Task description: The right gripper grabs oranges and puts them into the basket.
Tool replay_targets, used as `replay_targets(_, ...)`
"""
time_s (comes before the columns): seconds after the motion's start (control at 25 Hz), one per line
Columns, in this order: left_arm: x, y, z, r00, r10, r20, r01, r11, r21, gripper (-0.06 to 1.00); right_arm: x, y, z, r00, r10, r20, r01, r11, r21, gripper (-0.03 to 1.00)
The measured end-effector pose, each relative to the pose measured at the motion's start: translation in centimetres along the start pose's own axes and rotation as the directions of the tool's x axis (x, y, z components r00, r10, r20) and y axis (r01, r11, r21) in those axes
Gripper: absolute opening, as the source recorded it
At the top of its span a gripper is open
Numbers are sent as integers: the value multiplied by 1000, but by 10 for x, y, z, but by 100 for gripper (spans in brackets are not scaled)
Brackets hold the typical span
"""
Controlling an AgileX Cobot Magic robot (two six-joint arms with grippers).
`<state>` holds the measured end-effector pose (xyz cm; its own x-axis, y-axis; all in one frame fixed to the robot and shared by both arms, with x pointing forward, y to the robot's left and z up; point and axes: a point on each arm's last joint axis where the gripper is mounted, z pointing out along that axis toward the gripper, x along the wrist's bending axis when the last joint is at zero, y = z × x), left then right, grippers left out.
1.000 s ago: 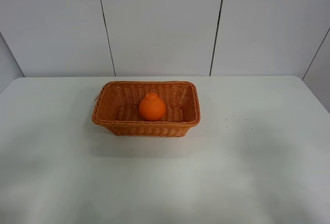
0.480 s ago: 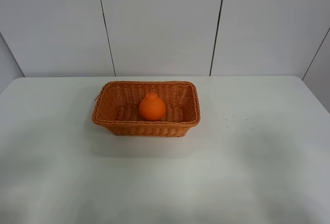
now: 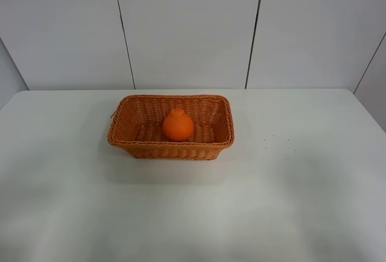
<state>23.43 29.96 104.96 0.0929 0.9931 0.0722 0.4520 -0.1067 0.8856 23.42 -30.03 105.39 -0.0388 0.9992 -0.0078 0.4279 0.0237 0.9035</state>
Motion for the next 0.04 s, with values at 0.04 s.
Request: replay_targets(0.04,0,0,0,1000,0,0,0,1000,0,88,0,0,0,1000,1,0,-1,1000,0,69)
